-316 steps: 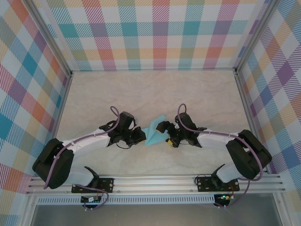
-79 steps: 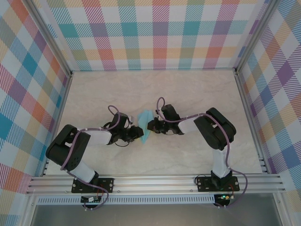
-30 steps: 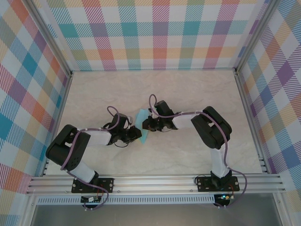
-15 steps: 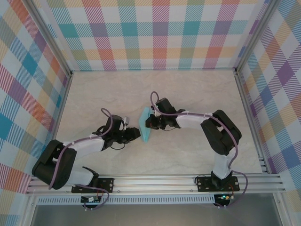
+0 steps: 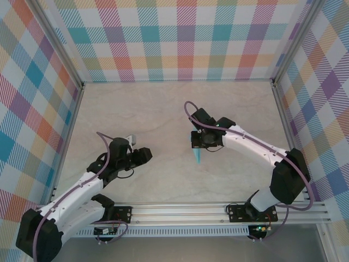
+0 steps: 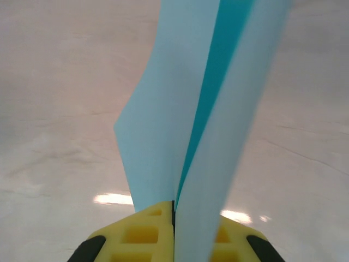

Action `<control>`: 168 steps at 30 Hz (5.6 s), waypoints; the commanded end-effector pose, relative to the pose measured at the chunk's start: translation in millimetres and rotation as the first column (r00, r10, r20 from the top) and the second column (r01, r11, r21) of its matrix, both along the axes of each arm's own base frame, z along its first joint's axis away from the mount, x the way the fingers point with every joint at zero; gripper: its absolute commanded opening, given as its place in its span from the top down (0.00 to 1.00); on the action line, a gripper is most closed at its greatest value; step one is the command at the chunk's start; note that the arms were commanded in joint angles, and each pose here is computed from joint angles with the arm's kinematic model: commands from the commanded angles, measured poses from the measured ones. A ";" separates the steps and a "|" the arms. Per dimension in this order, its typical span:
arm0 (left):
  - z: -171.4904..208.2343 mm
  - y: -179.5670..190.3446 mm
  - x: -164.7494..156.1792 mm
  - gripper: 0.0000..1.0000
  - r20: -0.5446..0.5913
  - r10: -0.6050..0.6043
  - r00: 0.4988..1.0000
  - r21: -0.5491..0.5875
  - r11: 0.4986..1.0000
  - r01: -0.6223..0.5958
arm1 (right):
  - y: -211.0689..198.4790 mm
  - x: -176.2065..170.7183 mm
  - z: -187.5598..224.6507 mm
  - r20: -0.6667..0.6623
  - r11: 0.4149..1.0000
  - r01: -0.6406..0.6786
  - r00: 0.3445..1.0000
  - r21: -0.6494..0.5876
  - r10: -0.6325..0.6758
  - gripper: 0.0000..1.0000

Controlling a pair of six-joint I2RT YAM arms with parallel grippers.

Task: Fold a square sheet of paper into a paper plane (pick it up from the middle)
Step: Turn over the paper at the center of the table, then fold the wing for the fifth time at the center of the table.

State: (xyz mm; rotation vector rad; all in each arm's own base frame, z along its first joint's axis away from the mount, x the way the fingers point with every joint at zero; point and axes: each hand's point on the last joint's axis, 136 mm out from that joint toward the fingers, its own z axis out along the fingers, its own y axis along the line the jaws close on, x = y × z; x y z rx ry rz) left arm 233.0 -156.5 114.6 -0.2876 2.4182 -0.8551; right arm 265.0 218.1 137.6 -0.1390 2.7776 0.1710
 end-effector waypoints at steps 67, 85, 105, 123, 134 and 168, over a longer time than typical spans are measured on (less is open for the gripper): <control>0.4 -7.0 -15.0 0.44 -0.064 -0.086 0.994 -0.018 0.996 0.085 | 108.1 -80.4 -94.2 -0.266 0.898 -0.170 0.918 0.405 0.294 0.84; -25.1 -52.7 -13.6 0.36 -0.190 -0.222 0.956 -0.012 0.975 0.223 | 74.4 -79.0 -121.7 -0.310 0.828 -0.022 0.921 0.560 0.234 0.79; -73.8 -98.2 -8.2 0.41 -0.349 -0.106 0.931 -0.032 0.994 0.101 | 69.5 -78.0 -122.4 -0.278 0.820 -0.027 0.934 0.571 0.225 0.78; -88.0 -111.7 -7.0 0.51 -0.380 -0.098 0.920 -0.061 0.995 0.081 | 68.2 -77.8 -118.6 -0.260 0.808 -0.021 0.941 0.589 0.214 0.77; -87.7 -106.7 -7.6 0.52 -0.368 -0.085 0.926 -0.013 0.996 0.086 | 59.2 -70.5 -95.6 -0.198 0.818 -0.016 0.967 0.576 0.158 0.71; -65.5 -154.0 9.9 0.77 -0.320 -0.204 0.925 -0.123 0.977 0.173 | 49.2 -72.5 -115.1 -0.232 0.849 -0.004 0.961 0.529 0.148 0.74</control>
